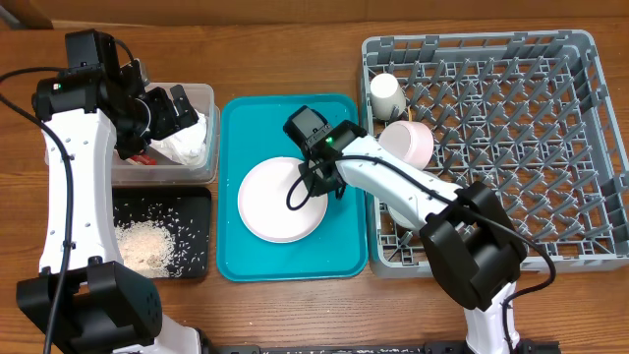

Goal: Sort waste into correct bins and load items into the dishwasher
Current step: 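Lift the pink plate off the teal tray with the right gripper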

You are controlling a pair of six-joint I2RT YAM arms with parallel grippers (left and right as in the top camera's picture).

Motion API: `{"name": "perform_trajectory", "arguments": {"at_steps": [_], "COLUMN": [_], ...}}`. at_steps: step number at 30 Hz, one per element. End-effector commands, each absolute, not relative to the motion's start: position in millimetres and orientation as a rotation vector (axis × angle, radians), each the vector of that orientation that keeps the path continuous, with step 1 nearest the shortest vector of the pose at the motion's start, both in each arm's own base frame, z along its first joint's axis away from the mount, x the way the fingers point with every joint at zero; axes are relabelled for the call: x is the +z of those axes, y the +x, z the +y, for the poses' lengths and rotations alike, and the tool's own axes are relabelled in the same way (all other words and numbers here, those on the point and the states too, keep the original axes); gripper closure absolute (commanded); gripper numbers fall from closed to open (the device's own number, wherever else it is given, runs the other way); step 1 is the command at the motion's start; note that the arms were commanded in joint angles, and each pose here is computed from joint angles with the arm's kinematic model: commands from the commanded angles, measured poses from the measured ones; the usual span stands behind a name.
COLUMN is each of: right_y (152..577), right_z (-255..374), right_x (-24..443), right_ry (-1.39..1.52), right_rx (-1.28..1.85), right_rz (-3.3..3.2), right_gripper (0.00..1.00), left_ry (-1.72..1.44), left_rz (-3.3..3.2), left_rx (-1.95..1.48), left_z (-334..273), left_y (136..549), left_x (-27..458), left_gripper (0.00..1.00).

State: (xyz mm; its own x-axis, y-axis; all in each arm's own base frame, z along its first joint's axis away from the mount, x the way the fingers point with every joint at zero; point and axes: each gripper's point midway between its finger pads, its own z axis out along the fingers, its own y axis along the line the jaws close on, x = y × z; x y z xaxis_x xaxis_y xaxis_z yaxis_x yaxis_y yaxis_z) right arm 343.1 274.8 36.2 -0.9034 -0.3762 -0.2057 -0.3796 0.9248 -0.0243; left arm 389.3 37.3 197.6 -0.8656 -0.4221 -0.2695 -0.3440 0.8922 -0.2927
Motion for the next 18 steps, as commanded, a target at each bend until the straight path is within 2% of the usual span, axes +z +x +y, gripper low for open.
{"name": "perform_trajectory", "arguments": {"at_steps": [1,4,7,16,18], "right_y": [336,332,330,324,324], "right_z": [276,283,284,280,280], "right_x": [28,26,25,11,11], "right_ry": [-0.547,-0.555,-0.558,-0.561,-0.561], "right_rx": [0.047,0.113,0.131,0.13,0.131], "right_rz": [2.904,2.917,2.927,2.935,2.936], "right_gripper": [0.68,0.68,0.74,0.76,0.8], "left_ry": [-0.531,-0.531,-0.531,-0.531,-0.531], "left_rz": [2.714,2.714,2.714,2.714,2.714], "left_rx": [-0.329,-0.329,-0.329,-0.329,-0.329], "left_z": [36,36,36,36,36], "left_y": [392,392,392,392,392], "left_x": [206,206,206,206,206], "left_gripper": [0.0,0.0,0.0,0.0,0.0]}}
